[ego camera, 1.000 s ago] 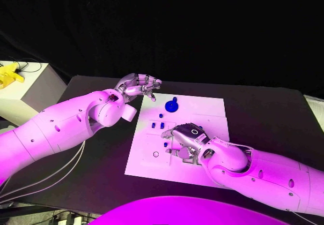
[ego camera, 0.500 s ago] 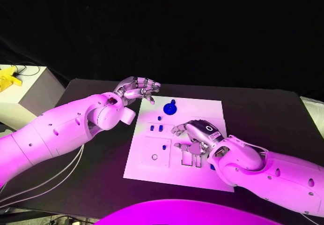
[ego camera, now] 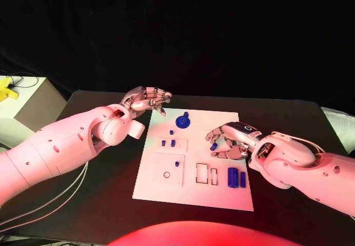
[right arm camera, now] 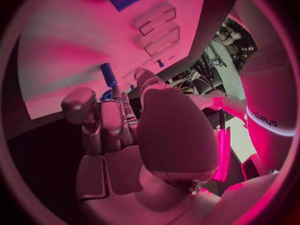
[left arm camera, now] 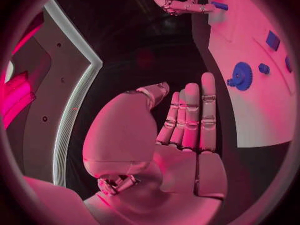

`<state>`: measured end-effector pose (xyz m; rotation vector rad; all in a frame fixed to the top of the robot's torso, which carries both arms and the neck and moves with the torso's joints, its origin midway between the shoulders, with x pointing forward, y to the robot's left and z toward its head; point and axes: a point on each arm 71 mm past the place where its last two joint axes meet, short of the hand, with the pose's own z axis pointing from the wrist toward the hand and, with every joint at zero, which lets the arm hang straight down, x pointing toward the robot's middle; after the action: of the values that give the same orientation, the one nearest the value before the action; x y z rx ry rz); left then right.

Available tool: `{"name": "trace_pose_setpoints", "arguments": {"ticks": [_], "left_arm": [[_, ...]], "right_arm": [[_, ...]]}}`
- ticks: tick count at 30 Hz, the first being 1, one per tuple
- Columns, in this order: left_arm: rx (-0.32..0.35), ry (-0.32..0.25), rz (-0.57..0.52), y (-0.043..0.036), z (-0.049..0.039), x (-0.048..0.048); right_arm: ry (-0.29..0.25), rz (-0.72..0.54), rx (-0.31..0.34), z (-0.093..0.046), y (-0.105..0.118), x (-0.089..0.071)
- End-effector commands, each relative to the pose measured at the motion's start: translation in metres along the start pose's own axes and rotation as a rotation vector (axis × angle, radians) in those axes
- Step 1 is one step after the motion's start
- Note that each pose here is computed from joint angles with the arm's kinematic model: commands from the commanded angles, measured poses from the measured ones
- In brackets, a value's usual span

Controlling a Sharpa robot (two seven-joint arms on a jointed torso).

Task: Assemble the parts on the task board

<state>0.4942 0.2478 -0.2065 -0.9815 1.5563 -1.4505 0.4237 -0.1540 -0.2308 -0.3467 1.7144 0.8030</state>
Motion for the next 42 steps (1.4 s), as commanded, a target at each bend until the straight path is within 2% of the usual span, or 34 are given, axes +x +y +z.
{"name": "trace_pose_setpoints", "arguments": {"ticks": [1, 10, 13, 18, 21, 31, 42], "left_arm": [[0.016, -0.002, -0.011, -0.0014, 0.0002, 0.0003], [0.014, -0.001, -0.012, -0.0010, 0.0002, 0.0000], [0.013, 0.000, -0.012, -0.0009, 0.0002, -0.0001], [0.012, -0.001, -0.011, -0.0009, 0.0000, -0.0005], [0.009, -0.002, -0.011, -0.0006, -0.0001, -0.0010], [0.005, 0.001, -0.012, 0.0001, 0.0003, -0.0007], [0.002, 0.003, -0.012, 0.0004, 0.0001, -0.0010]], "right_arm": [[0.098, -0.081, -0.034, -0.001, 0.001, 0.007], [0.083, -0.147, -0.024, 0.003, -0.001, 0.006], [0.063, -0.152, -0.022, 0.005, -0.001, 0.005], [-0.006, -0.158, -0.024, 0.008, -0.002, 0.001], [-0.018, -0.157, -0.022, 0.008, -0.002, 0.000], [0.040, -0.164, -0.003, 0.011, -0.005, 0.008], [0.052, -0.168, 0.008, 0.013, -0.006, 0.010]]}}
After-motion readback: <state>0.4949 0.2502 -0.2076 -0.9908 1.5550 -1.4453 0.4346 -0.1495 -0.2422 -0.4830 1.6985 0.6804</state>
